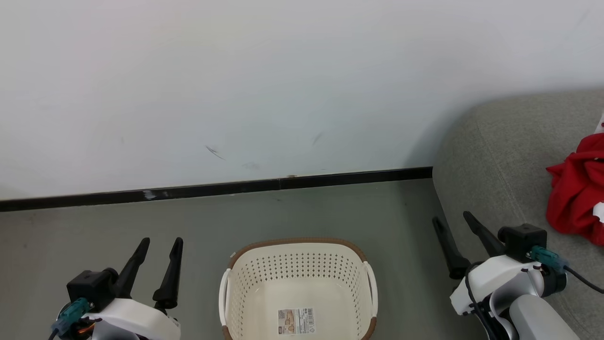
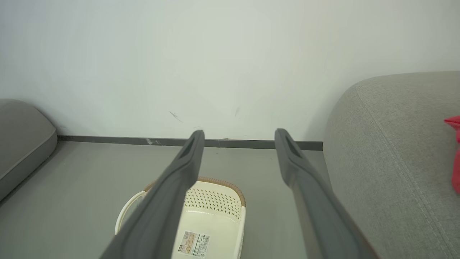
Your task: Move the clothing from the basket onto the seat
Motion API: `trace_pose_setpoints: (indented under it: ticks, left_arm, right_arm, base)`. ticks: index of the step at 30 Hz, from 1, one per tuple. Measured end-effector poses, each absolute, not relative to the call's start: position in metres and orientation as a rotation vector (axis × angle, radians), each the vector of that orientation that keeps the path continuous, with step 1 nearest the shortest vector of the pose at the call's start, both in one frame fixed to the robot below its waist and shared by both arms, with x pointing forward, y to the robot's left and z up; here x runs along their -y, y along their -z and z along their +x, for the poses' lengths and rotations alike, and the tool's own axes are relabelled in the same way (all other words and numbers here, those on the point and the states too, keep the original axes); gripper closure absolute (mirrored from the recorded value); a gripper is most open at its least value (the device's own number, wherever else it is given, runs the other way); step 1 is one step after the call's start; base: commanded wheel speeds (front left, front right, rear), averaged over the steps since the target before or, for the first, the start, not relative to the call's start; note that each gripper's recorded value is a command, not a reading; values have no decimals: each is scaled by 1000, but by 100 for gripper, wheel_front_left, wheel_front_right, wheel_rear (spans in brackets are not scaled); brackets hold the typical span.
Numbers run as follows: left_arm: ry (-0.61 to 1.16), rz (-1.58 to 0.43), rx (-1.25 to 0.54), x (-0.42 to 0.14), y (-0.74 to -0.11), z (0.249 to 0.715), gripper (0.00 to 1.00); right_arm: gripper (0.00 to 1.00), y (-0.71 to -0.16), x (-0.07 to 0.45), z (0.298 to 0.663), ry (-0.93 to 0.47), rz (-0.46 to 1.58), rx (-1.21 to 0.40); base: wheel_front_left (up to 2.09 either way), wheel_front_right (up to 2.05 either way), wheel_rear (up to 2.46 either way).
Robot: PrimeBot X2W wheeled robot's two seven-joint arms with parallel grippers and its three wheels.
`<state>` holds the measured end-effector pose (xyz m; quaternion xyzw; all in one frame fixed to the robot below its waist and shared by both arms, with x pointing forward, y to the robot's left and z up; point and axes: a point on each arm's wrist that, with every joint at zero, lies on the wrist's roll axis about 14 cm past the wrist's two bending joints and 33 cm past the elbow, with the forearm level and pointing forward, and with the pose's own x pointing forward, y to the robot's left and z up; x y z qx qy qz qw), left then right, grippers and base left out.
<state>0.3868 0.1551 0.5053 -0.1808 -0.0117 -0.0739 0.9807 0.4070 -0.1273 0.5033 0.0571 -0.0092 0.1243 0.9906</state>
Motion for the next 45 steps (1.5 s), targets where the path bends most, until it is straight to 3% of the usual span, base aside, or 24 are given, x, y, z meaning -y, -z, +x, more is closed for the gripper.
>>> trace_pose_setpoints:
  ticks: [9,10,18,45]
  left_arm:
    - [157,-357,22,-152,-505,390,0]
    - [163,-358,21,-151,-504,390,100]
    - [147,-410,-102,-137,-464,370,100]
    - [31,-714,-157,-157,-460,377,100]
  right_arm:
    - [0,-504,132,405,-235,115,22]
    - [100,-504,133,405,-233,115,22]
    - [100,-455,127,378,-222,151,-123]
    - [100,-458,160,389,-55,533,-166]
  base:
    - [0,0,0]
    - [0,0,0]
    - [0,0,0]
    - [0,0,0]
